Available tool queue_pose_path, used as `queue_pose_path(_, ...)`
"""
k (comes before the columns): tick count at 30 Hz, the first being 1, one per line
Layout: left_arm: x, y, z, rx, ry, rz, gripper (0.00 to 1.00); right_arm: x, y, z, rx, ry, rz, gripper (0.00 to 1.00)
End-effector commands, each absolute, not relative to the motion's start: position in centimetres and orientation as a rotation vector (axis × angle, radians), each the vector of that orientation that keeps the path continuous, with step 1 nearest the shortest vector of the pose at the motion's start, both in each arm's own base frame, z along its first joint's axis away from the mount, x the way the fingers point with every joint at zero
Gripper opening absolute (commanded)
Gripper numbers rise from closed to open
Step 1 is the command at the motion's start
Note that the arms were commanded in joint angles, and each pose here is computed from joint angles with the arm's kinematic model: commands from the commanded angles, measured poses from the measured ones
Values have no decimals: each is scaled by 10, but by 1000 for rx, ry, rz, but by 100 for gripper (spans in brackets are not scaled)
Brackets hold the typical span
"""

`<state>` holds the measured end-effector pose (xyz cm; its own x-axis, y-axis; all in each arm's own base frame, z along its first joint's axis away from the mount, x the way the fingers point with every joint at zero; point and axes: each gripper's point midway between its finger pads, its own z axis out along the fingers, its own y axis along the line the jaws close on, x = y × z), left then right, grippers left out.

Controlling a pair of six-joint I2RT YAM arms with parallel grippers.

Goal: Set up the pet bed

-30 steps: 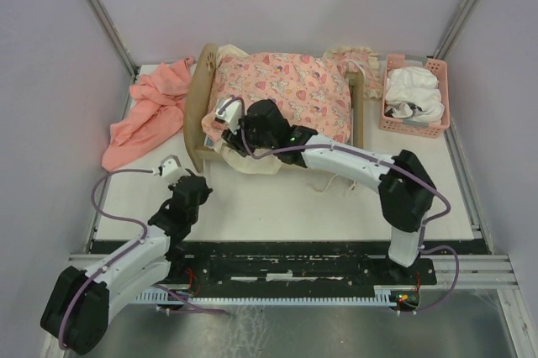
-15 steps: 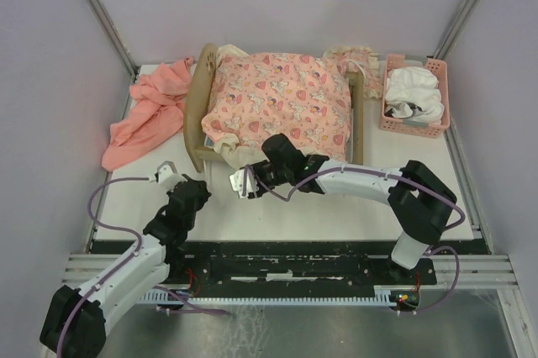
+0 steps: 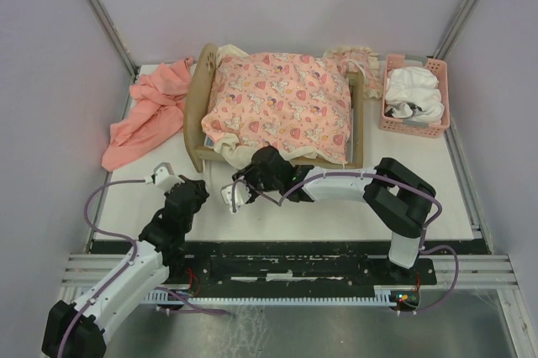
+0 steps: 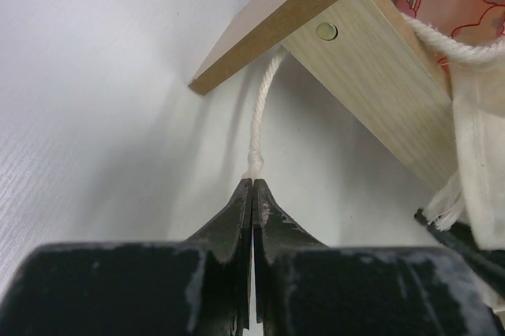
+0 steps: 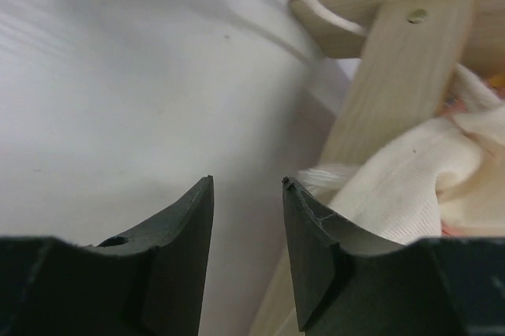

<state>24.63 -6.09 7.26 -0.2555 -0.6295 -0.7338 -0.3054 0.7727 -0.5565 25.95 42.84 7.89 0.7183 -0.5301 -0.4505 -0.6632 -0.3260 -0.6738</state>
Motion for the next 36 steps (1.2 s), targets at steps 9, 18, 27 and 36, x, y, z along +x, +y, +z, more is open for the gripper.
queue_pose_path(9, 247, -78, 80, -709, 1854, -484, 3, 303, 449, 151, -1669, 901, 36, 50)
queue_pose_path(18, 247, -77, 82, -703, 1845, -483, 3, 297, 462, 155, -1650, 868, 92, 52)
queue_pose_path(27, 247, -79, 84, -699, 1838, -504, 3, 298, 479, 148, -1664, 857, 126, 50)
queue_pose_path(36, 245, -81, 88, -701, 1845, -524, 3, 263, 481, 182, -1595, 836, 331, 2)
